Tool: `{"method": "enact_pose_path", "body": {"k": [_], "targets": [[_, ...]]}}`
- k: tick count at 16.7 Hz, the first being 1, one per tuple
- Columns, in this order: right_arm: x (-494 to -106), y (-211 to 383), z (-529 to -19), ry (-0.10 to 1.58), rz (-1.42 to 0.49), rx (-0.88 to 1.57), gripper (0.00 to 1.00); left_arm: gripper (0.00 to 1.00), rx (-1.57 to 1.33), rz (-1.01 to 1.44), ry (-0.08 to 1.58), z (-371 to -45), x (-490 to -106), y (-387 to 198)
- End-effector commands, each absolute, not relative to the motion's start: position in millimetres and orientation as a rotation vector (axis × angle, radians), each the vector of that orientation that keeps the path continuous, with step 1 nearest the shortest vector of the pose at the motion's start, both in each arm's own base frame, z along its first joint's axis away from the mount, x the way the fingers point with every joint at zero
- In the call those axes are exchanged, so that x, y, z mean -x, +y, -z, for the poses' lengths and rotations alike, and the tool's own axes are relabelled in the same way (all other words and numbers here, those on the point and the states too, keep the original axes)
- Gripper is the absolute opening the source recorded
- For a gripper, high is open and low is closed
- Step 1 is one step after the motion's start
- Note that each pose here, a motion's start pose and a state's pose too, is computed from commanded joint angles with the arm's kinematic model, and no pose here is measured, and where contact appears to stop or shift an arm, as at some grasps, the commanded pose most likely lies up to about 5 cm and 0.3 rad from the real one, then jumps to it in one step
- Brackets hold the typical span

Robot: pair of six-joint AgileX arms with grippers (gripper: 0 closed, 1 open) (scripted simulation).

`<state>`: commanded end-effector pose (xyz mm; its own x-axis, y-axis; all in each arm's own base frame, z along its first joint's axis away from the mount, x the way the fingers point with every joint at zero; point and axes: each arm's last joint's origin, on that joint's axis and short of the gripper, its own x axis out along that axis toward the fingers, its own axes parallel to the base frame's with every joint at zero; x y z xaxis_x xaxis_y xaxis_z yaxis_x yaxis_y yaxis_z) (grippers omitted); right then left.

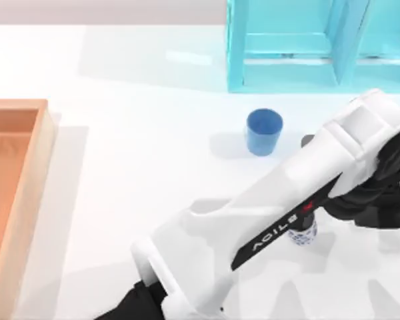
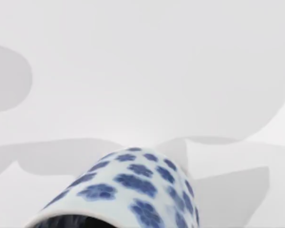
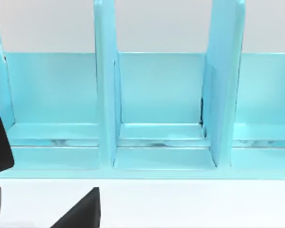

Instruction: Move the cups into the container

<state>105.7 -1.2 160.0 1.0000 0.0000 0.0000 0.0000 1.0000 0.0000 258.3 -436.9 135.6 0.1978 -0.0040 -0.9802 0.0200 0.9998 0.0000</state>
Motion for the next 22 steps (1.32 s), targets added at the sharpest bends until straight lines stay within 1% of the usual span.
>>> {"method": "enact_pose_path", "body": {"k": [9,10,17,20,22], "targets": [[-105.7,-1.2,-160.0,0.0,0.0,0.0,1.0,0.02,-0.014,0.017,1.372,-135.6,-258.3,-436.9],[-105.7,-1.2,-160.0,0.0,0.0,0.0,1.0,0.0,-0.014,0.017,1.372,-135.6,-258.3,-436.9],[-105.7,-1.2,-160.0,0.0,0.0,0.0,1.0,0.0,-0.014,0.017,1.372,-135.6,-258.3,-436.9],[-105.7,-1.2,-160.0,0.0,0.0,0.0,1.0,0.0,0.003,0.043,1.359,-139.9,-257.6,-442.0],[-105.7,-1.2,-160.0,0.0,0.0,0.0,1.0,0.0,0.016,0.053,1.35,-148.1,-262.0,-442.9]]}}
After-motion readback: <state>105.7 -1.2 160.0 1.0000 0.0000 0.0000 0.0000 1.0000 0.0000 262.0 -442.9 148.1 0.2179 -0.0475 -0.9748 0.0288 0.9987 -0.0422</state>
